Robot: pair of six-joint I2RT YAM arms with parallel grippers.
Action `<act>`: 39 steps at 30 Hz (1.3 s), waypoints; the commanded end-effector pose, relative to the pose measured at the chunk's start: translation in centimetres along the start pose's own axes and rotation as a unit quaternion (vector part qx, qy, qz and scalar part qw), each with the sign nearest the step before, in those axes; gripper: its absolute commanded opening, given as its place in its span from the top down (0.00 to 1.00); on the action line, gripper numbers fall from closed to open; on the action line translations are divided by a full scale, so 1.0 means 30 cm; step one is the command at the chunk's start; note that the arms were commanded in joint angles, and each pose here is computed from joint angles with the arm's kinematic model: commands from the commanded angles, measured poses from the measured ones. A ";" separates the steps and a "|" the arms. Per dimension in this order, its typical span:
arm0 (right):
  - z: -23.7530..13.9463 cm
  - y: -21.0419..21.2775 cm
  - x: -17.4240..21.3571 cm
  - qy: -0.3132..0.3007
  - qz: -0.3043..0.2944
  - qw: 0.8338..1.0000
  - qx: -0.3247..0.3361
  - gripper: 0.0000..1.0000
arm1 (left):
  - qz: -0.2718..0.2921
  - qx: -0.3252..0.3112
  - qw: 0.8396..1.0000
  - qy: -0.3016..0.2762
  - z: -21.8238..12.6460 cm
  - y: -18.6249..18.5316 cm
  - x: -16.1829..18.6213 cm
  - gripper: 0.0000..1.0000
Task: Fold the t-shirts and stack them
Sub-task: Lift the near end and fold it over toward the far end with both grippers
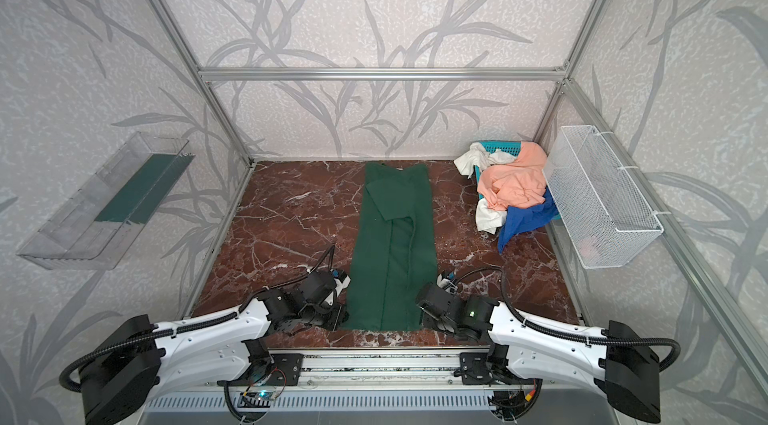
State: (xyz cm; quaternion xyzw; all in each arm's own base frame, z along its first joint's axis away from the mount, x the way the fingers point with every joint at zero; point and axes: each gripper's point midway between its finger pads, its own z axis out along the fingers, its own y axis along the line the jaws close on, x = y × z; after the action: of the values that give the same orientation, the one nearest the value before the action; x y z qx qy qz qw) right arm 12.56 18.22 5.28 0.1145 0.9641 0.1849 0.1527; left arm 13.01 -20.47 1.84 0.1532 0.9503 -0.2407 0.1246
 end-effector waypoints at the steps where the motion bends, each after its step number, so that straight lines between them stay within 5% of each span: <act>1: -0.054 0.023 -0.050 -0.035 -0.015 0.999 -0.001 1.00 | 0.007 -0.001 1.000 -0.004 -0.017 -0.022 -0.028 1.00; 13: -0.185 0.062 -0.220 -0.121 -0.024 0.992 -0.007 1.00 | 0.004 -0.037 0.996 -0.080 -0.110 -0.057 -0.205 1.00; 39: -0.082 0.207 -0.684 -0.083 -0.046 0.995 -0.024 1.00 | -0.037 -0.104 0.977 -0.182 -0.180 0.032 -0.791 1.00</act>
State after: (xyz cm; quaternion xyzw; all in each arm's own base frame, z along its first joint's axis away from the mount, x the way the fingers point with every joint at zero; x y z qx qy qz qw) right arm 29.71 16.56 13.38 0.1183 0.9515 0.1761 0.2227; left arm 32.54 -22.50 12.54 0.0508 0.9406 -0.1789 0.2842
